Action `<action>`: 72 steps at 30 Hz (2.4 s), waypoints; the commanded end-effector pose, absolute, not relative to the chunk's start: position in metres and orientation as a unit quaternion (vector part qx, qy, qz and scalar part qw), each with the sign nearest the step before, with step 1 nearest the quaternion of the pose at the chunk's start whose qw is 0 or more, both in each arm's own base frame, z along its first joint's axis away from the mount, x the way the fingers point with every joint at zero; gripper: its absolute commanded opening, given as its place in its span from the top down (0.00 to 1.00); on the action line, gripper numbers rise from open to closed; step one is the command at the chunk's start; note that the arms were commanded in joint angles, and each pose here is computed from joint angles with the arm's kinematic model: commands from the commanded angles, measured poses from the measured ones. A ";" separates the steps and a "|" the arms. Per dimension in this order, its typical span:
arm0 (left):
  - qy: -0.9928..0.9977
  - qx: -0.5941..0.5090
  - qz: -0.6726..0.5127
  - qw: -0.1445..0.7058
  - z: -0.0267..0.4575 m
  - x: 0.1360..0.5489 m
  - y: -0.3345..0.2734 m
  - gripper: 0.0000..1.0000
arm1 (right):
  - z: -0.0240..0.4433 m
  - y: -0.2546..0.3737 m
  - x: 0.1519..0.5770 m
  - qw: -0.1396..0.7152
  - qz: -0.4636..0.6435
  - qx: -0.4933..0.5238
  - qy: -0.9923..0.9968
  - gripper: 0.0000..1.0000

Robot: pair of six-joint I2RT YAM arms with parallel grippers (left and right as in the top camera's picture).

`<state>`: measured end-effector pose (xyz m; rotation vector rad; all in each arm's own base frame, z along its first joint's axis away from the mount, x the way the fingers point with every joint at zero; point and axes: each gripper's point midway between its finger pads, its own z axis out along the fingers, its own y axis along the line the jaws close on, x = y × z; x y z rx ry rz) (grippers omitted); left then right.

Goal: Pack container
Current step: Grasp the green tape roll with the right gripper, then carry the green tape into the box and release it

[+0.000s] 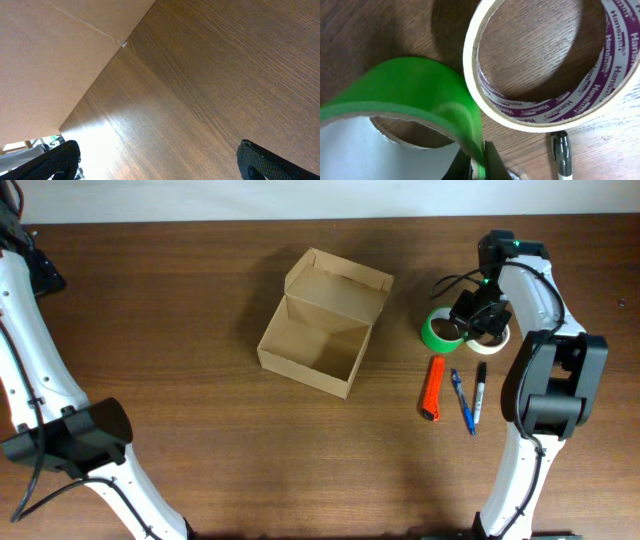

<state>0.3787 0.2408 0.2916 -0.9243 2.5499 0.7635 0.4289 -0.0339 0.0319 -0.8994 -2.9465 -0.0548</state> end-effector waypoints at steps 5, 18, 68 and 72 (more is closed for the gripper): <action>0.894 -0.320 0.267 0.164 0.295 0.378 0.241 0.00 | 0.067 -0.033 0.450 -0.022 -0.029 -0.279 -0.960 0.96; 0.894 -0.320 0.267 0.164 0.295 0.378 0.241 0.00 | 0.341 0.088 0.441 -0.298 -0.072 0.055 -0.950 0.96; 0.894 -0.320 0.267 0.164 0.295 0.378 0.241 0.00 | 0.084 0.249 0.435 -0.041 0.001 0.251 -0.967 0.66; 0.894 -0.320 0.267 0.164 0.295 0.378 0.241 0.00 | 0.145 0.231 0.439 -0.103 0.026 0.256 -0.961 0.61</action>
